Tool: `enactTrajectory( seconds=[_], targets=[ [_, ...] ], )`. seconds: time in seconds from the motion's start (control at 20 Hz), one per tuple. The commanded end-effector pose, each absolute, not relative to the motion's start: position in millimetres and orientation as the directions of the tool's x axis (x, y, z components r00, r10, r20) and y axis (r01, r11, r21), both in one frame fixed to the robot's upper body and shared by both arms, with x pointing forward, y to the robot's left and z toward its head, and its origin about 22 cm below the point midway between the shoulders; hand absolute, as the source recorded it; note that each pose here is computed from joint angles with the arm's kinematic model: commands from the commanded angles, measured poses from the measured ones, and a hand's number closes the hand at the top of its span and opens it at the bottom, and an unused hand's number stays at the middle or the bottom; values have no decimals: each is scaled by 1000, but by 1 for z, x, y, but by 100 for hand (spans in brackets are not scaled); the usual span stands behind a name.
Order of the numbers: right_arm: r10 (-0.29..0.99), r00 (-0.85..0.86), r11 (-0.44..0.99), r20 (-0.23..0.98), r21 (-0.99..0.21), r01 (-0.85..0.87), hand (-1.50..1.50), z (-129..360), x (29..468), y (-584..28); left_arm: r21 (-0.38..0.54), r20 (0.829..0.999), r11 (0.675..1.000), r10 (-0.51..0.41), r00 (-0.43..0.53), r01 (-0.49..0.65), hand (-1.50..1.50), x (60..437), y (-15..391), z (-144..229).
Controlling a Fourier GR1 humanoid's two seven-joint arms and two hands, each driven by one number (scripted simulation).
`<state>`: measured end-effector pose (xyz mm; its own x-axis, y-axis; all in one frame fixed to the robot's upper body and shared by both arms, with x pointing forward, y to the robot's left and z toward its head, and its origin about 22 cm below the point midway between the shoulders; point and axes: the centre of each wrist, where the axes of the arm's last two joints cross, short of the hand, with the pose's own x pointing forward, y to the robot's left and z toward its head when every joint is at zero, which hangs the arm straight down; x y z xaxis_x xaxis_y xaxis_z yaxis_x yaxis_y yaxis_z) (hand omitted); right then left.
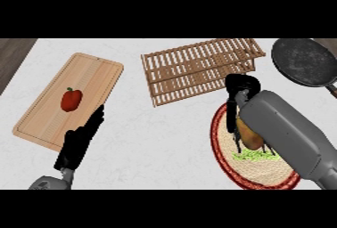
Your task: Pick the pear from the placemat and place it in the tiered shelf
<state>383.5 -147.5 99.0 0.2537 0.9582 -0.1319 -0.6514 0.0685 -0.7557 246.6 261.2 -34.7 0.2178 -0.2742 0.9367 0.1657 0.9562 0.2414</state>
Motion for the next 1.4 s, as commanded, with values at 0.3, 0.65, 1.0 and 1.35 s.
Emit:
enactTrajectory(
  seconds=[0.3, 0.65, 1.0, 1.35],
  targets=[
    [868, 321, -8, -380, -657, -754, -150, 55, 380, -118, 249, 936, 956, -278, 215, 152, 0, 249, 278, -30],
    [841, 313, -77, -442, -670, -738, -150, 55, 384, -119, 231, 939, 963, -259, 227, 141, 0, 239, 266, -39],
    [822, 305, -107, -481, -657, -746, -150, 43, 380, -127, 239, 937, 962, -265, 230, 134, 0, 237, 269, -33],
    [816, 289, -117, -500, -633, -765, -150, 31, 372, -142, 242, 936, 959, -271, 226, 146, 0, 242, 263, -39]
  ],
)
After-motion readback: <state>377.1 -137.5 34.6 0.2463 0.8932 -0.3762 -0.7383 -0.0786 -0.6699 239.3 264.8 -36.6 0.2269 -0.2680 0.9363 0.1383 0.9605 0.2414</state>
